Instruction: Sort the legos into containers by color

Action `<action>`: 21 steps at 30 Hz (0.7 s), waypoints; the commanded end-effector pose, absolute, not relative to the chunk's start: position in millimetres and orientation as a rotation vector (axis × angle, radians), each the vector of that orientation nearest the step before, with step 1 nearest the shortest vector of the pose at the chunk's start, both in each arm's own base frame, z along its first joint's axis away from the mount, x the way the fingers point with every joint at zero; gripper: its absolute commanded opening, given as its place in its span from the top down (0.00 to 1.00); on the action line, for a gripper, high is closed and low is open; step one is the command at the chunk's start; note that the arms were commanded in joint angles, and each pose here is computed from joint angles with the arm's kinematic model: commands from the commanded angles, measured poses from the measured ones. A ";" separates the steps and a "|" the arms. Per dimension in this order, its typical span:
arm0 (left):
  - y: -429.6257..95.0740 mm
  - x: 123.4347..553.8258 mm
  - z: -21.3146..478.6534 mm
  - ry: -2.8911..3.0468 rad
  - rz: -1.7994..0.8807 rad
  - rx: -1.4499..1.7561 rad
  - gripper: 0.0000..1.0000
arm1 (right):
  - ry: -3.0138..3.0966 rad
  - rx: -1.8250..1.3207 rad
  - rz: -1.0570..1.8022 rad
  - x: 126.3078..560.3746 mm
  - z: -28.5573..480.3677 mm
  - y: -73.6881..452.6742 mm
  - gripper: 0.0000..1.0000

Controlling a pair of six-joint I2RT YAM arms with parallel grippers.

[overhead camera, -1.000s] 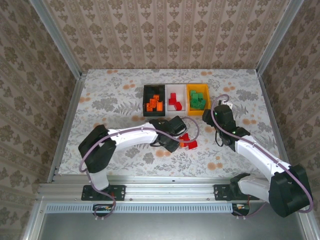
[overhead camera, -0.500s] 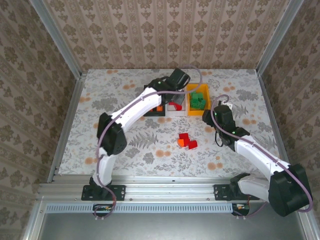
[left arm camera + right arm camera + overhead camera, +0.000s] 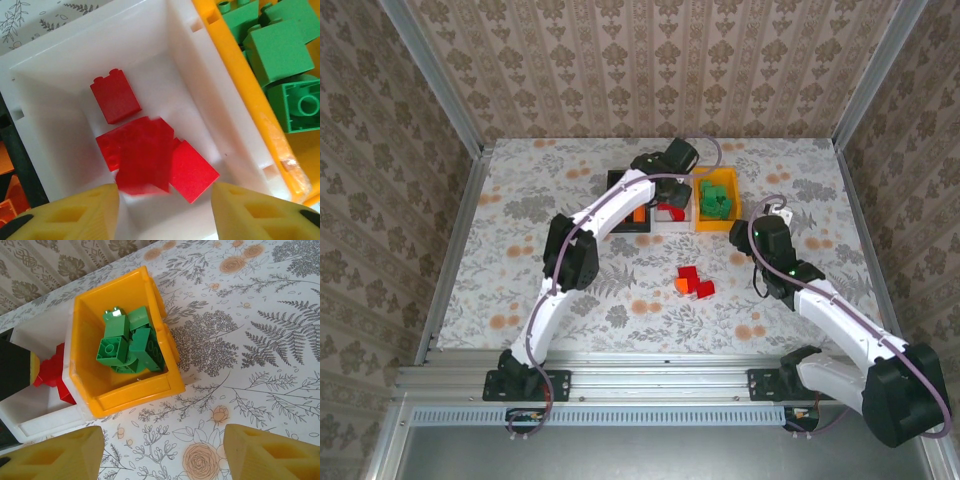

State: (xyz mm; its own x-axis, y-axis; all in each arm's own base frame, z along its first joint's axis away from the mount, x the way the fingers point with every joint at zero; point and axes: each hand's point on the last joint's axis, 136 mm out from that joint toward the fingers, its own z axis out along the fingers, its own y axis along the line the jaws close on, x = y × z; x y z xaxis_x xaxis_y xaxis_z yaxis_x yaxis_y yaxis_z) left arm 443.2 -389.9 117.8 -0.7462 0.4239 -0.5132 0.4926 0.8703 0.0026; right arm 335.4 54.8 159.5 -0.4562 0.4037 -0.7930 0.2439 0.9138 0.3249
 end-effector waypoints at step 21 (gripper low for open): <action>-435.0 212.8 91.0 2.441 -0.478 1.285 0.17 | 1.987 0.705 0.166 321.2 154.5 10.4 0.30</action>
